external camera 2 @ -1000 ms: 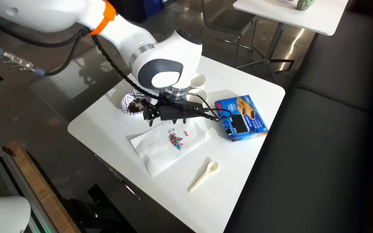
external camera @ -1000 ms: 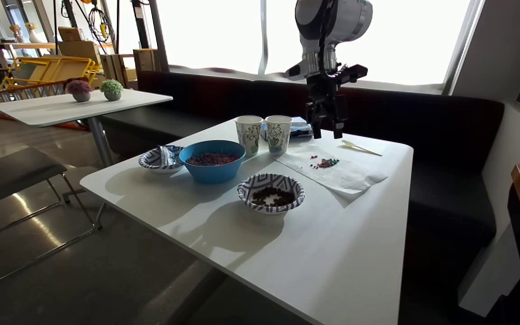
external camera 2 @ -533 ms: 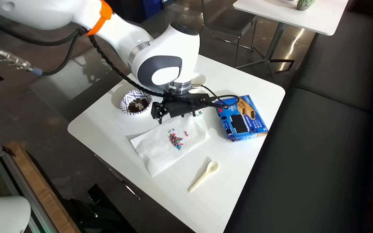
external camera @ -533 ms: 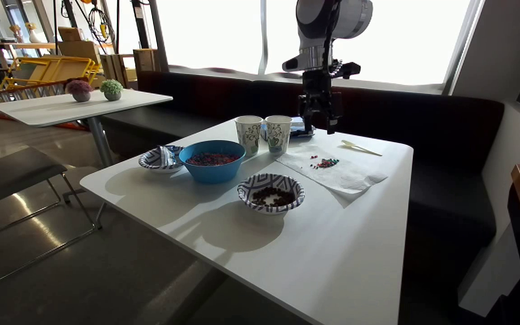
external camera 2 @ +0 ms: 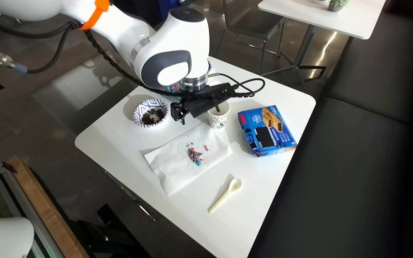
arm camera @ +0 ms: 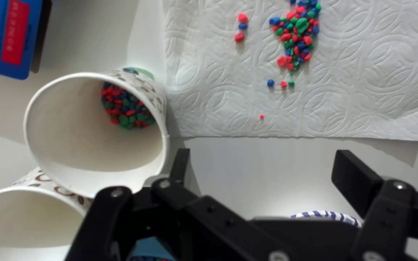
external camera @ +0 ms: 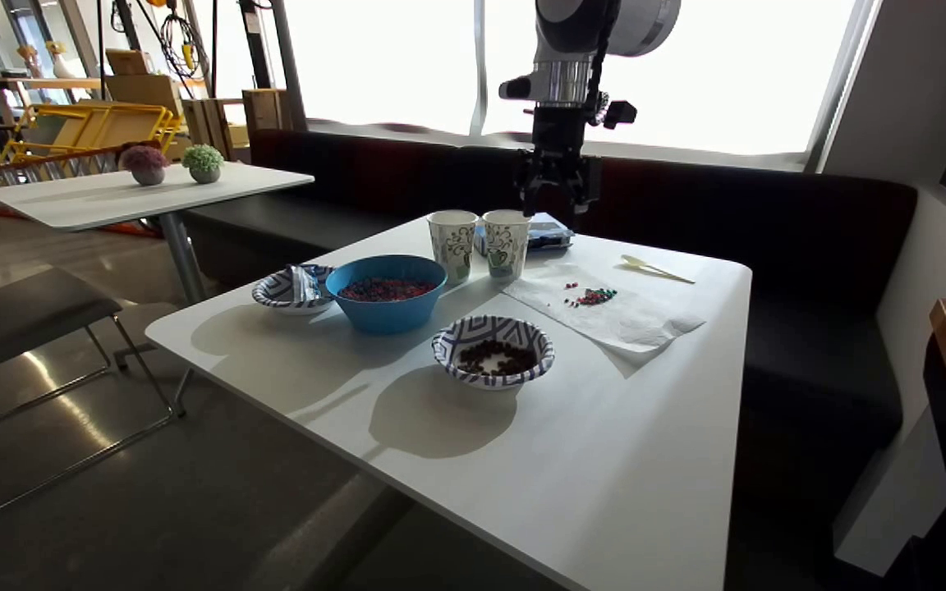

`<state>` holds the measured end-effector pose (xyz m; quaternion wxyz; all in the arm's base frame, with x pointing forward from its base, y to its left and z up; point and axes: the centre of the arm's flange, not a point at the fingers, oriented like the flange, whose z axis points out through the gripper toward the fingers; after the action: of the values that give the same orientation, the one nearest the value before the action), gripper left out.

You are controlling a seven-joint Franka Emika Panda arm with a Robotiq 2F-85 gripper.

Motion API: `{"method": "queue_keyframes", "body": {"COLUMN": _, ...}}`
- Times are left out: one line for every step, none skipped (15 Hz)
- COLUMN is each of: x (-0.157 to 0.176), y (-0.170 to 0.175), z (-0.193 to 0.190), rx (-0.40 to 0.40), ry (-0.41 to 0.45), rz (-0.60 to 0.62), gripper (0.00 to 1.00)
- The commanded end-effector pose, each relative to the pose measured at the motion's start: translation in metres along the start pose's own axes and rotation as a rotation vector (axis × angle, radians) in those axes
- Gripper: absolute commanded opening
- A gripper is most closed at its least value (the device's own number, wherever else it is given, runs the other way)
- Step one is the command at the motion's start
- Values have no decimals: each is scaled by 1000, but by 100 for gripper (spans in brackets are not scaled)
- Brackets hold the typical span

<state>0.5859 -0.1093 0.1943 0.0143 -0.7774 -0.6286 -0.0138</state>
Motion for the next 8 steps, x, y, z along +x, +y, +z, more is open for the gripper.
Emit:
{"method": "queue_keyframes", "body": {"x": -1, "y": 5, "z": -7, "rx": -69, "ry": 23, "rz": -76, "gripper": 100}}
{"method": "queue_keyframes", "body": {"x": -4, "y": 11, "z": -5, "rx": -90, "ry": 26, "rz": -85, "gripper": 100}}
{"method": "queue_keyframes", "body": {"x": -6, "y": 14, "z": -4, "rx": -100, "ry": 26, "rz": -90, "gripper": 100}}
{"method": "queue_keyframes", "body": {"x": -10, "y": 17, "z": -2, "rx": -111, "ry": 25, "rz": -91, "gripper": 98}}
{"method": "queue_keyframes", "body": {"x": -12, "y": 19, "z": -1, "rx": -117, "ry": 31, "rz": -96, "gripper": 94}}
{"method": "queue_keyframes", "body": {"x": -16, "y": 21, "z": 1, "rx": -123, "ry": 39, "rz": -100, "gripper": 82}}
{"method": "queue_keyframes", "body": {"x": -19, "y": 23, "z": 3, "rx": -132, "ry": 38, "rz": -105, "gripper": 72}}
{"method": "queue_keyframes", "body": {"x": -22, "y": 25, "z": 6, "rx": -133, "ry": 43, "rz": -107, "gripper": 65}}
